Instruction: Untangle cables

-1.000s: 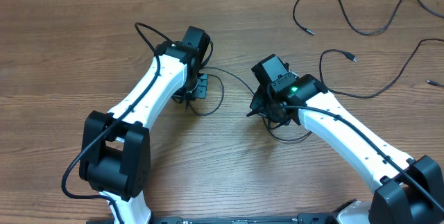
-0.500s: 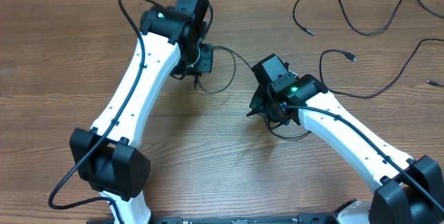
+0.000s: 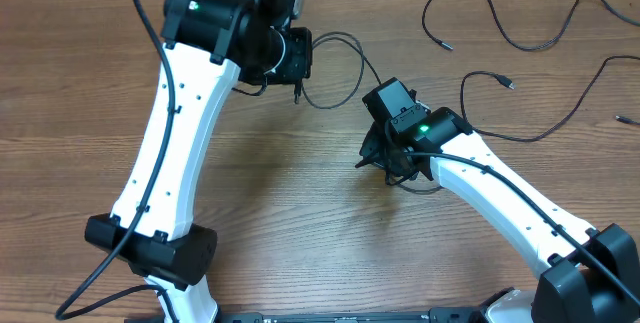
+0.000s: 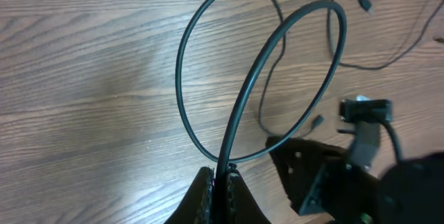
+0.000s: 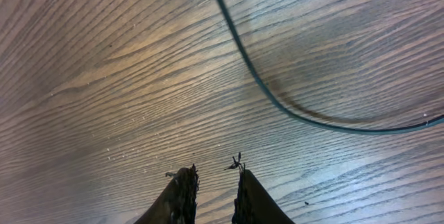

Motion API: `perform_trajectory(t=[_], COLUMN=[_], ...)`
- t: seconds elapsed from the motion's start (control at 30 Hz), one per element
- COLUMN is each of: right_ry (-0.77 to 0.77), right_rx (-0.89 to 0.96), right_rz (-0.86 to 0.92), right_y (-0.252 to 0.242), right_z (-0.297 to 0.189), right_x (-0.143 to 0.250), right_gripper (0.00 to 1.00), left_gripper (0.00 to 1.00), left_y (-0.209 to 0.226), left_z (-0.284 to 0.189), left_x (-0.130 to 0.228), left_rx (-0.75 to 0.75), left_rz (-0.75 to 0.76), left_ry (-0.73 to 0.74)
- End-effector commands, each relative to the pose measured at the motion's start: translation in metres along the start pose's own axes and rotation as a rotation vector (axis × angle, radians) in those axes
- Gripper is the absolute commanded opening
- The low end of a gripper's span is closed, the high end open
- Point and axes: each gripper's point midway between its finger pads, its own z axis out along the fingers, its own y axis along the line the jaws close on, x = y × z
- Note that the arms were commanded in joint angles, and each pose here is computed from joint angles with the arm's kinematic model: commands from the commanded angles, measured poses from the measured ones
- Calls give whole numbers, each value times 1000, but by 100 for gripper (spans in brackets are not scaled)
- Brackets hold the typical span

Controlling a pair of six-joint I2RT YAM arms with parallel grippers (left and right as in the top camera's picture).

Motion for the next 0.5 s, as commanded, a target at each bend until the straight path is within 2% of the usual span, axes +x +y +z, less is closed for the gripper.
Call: perform_trajectory(t=[0.0, 0.1, 0.3, 0.47], right_ry=[-2, 1, 6, 5], right_rx=[-5, 0, 8, 7], right_rz=[5, 5, 5, 6], right_y=[2, 1, -1, -1], right_z=[0, 0, 0, 0], right_x=[-2, -1, 0, 0], right_gripper=[20, 20, 20, 20], left_gripper=[5, 5, 6, 5], left_y=[1, 23, 88, 116], left_z=[-12, -14, -32, -40], left_x=[-7, -8, -4, -4], left_rx=[-10, -123, -424, -490], left_rz=[-25, -52, -221, -301], left_ry=[-43, -62, -100, -107])
